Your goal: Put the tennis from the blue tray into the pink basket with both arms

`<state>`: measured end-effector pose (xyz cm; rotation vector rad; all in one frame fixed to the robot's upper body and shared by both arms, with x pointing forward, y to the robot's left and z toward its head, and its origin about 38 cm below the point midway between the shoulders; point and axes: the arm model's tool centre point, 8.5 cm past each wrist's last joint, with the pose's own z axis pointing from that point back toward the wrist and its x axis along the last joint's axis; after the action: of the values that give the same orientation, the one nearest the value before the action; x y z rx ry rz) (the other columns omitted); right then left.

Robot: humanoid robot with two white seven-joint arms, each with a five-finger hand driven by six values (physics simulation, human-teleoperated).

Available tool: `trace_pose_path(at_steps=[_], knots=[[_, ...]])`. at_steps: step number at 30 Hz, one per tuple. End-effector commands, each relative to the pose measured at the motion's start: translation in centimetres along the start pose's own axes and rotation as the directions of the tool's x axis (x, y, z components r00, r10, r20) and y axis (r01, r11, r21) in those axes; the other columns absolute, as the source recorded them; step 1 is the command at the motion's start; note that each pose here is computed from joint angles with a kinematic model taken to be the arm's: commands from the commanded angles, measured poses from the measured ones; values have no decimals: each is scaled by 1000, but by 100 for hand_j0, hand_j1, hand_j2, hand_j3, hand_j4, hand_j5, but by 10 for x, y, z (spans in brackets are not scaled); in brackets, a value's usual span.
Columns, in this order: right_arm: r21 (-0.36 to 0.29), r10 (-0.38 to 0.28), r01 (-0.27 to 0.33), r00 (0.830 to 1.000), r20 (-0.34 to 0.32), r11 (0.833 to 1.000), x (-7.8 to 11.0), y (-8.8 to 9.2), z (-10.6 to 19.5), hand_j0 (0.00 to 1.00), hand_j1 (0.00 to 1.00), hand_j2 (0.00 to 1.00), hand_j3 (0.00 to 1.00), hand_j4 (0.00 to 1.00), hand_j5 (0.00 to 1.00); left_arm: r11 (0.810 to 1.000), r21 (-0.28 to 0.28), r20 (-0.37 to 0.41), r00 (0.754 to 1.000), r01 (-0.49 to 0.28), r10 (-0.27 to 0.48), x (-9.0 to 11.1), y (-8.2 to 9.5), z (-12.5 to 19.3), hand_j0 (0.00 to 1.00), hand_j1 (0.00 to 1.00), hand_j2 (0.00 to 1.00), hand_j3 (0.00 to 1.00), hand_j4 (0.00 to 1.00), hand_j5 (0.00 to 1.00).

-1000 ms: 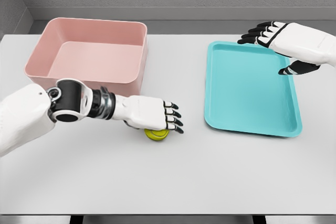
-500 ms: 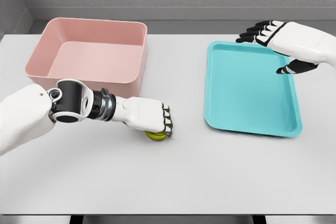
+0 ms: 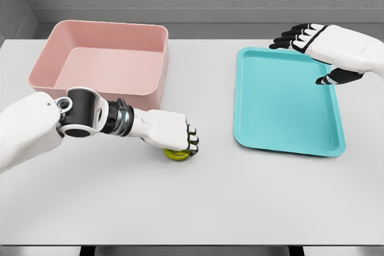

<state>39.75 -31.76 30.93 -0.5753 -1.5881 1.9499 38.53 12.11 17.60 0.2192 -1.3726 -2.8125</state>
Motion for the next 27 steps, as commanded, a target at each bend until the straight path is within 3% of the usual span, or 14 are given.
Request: trace_pose_path(at_steps=[1,3,6,13,17,21,25,27], knots=[[-4,-2,2,1000,-1,1000,0,-1,0,100,100,100,100,100,100,996,57,38,997,-72,70,2,6,2,25,25,25,25,25,25],[-3,-3,3,1000,-1,1000,0,-1,0,100,100,100,100,100,100,983,112,79,988,-144,136,1,14,6,21,21,21,21,21,21],[-4,-3,3,1000,-1,1000,0,-1,1,100,100,100,100,100,100,968,171,84,981,-186,173,-8,26,17,21,21,21,21,21,21],[-4,-4,4,1000,-1,1000,0,-1,1,100,100,100,100,100,100,928,336,-84,976,-161,200,-55,53,80,22,22,22,22,22,22],[-2,-4,4,1000,-1,1000,0,-1,1,100,100,100,100,100,100,901,400,-190,946,-171,264,-88,50,116,22,22,22,22,22,22],[-4,-3,3,1000,-1,1000,0,-1,1,100,100,100,100,100,100,884,406,-272,892,-232,360,-117,23,137,22,22,22,22,22,22],[-5,-2,2,1000,-2,1000,0,-2,1,100,100,100,100,100,100,848,388,-369,783,-360,501,-147,-34,158,23,23,23,23,23,23],[-5,-2,2,1000,-2,1000,-1,-2,1,100,100,100,100,100,100,849,355,-409,751,-392,518,-154,-52,157,23,23,23,23,23,23]])
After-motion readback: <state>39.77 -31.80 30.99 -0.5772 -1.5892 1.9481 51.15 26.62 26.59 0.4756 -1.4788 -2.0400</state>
